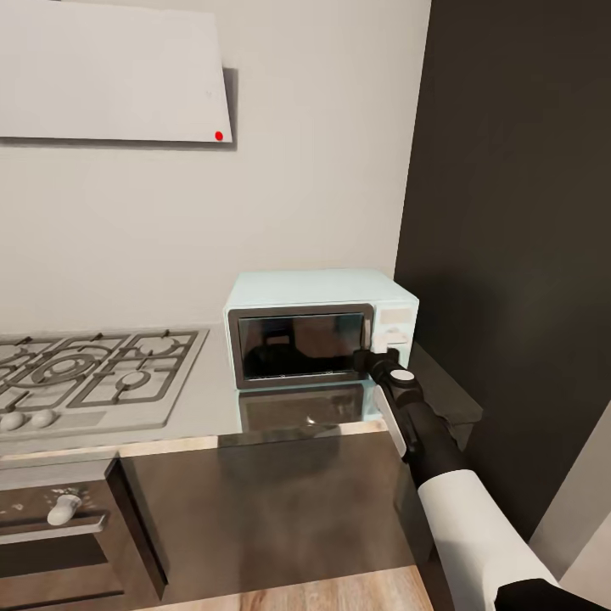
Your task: In the kitchen, take the popcorn bag from the countertop, put it into the microwave, and heat it until the popcorn is cooked so the cooked popcorn ends up inside the bag.
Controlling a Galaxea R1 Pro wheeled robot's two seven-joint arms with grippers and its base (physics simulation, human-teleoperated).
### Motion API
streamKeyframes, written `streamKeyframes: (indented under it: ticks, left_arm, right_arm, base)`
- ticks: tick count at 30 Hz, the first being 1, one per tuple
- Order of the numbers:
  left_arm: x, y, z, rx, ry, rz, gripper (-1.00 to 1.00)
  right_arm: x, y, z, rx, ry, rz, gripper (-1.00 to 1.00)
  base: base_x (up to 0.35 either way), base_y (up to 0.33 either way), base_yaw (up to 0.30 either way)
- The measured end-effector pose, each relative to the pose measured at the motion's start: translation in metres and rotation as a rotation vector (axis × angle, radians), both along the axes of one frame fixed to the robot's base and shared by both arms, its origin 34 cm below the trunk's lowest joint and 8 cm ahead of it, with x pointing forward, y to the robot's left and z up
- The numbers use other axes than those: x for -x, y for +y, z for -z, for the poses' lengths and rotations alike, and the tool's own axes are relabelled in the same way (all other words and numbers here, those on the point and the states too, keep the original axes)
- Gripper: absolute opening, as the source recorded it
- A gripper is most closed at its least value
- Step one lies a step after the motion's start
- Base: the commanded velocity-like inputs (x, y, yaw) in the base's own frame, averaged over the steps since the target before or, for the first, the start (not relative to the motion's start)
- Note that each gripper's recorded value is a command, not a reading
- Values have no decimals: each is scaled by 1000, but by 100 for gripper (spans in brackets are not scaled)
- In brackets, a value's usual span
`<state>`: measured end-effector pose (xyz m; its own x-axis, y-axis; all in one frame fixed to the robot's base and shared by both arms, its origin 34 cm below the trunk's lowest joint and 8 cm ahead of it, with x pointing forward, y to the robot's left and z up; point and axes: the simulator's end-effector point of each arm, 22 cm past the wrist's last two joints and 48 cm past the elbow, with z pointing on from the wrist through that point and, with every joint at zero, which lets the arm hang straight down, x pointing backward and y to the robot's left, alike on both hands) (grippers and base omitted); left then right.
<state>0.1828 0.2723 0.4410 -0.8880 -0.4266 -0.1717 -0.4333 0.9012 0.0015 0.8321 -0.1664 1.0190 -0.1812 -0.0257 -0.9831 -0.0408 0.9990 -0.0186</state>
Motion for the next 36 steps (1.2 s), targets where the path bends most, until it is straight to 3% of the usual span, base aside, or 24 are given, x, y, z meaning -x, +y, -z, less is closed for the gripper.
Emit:
streamKeyframes:
  ticks: [9,36]
  left_arm:
    - [0,0,0,0,0,0,100]
    - [-1,-3,0,2,-1,14,100]
  right_arm:
    - [0,-5,0,12,-1,11,-100]
    - [0,2,1,-11,0,-4,-100]
  base:
    - [-6,0,0]
    - [-152,0,0]
